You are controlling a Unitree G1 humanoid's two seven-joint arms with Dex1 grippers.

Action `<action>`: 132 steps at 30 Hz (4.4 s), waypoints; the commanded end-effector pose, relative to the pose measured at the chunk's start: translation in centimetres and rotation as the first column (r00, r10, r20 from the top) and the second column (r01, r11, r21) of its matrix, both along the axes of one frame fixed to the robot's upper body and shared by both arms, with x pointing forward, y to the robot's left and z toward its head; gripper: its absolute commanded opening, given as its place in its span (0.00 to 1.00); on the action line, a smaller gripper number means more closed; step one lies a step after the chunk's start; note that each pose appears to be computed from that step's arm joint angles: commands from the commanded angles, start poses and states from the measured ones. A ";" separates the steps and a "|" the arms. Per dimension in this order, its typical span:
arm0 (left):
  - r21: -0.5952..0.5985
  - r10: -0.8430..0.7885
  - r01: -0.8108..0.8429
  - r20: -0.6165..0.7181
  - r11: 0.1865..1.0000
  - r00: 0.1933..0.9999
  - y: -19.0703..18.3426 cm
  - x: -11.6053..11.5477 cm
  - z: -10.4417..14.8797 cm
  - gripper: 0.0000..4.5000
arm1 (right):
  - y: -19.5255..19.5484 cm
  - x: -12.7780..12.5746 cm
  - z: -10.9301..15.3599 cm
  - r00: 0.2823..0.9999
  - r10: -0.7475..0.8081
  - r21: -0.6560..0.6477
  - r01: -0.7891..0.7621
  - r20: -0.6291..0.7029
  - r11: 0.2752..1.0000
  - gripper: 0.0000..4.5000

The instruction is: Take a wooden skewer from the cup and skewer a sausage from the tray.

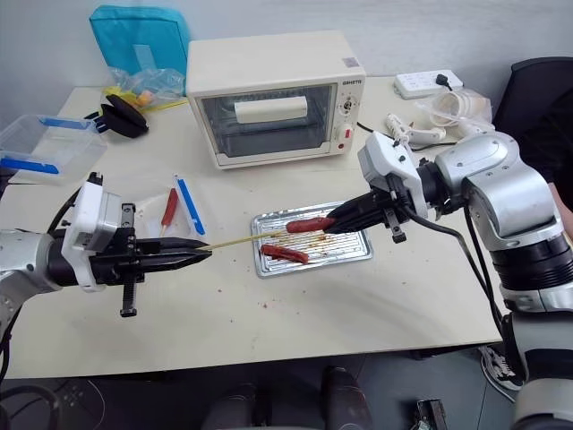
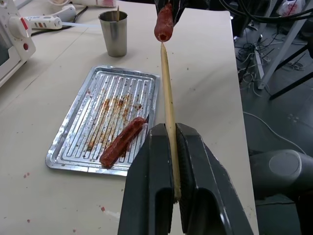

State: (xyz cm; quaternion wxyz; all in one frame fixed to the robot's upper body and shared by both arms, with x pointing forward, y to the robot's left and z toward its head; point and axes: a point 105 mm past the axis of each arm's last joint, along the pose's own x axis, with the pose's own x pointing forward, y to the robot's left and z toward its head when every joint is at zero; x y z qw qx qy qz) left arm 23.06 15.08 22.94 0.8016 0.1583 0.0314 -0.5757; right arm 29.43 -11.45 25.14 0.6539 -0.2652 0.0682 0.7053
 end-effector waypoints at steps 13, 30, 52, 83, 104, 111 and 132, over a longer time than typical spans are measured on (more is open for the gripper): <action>0.006 -0.014 0.013 0.066 1.000 0.998 -0.1 0.1 1.2 0.00 | 0.2 -0.6 0.9 0.997 0.039 0.007 -0.039 0.062 0.999 0.01; 0.017 -0.035 0.034 0.050 0.999 0.998 -0.3 0.2 1.0 0.00 | 1.6 -2.0 1.8 0.989 0.115 0.023 -0.118 0.091 0.993 0.01; 0.092 -0.190 0.192 -0.032 0.977 0.981 -1.2 -0.8 0.1 0.00 | 2.8 -3.2 1.9 0.971 0.208 -0.010 -0.208 0.119 0.978 0.01; 0.077 -0.182 0.179 0.045 0.981 0.982 -1.7 0.2 1.1 0.00 | 4.2 -5.0 1.7 0.950 0.299 0.019 -0.302 0.091 0.953 0.01; 0.054 -0.094 0.092 0.034 0.994 0.995 -0.9 -0.1 0.2 0.00 | 3.3 -2.8 2.4 0.971 0.184 -0.004 -0.185 0.150 0.983 0.54; -0.007 0.106 -0.105 0.075 0.994 0.992 0.2 -0.6 -0.3 0.00 | 2.4 -0.7 3.8 0.983 0.038 0.061 -0.049 0.181 0.997 0.54; -0.272 0.993 -0.960 -0.075 0.067 0.091 10.1 1.2 -3.1 0.00 | 2.8 -1.9 6.6 0.992 -0.107 0.314 0.082 0.062 0.946 0.54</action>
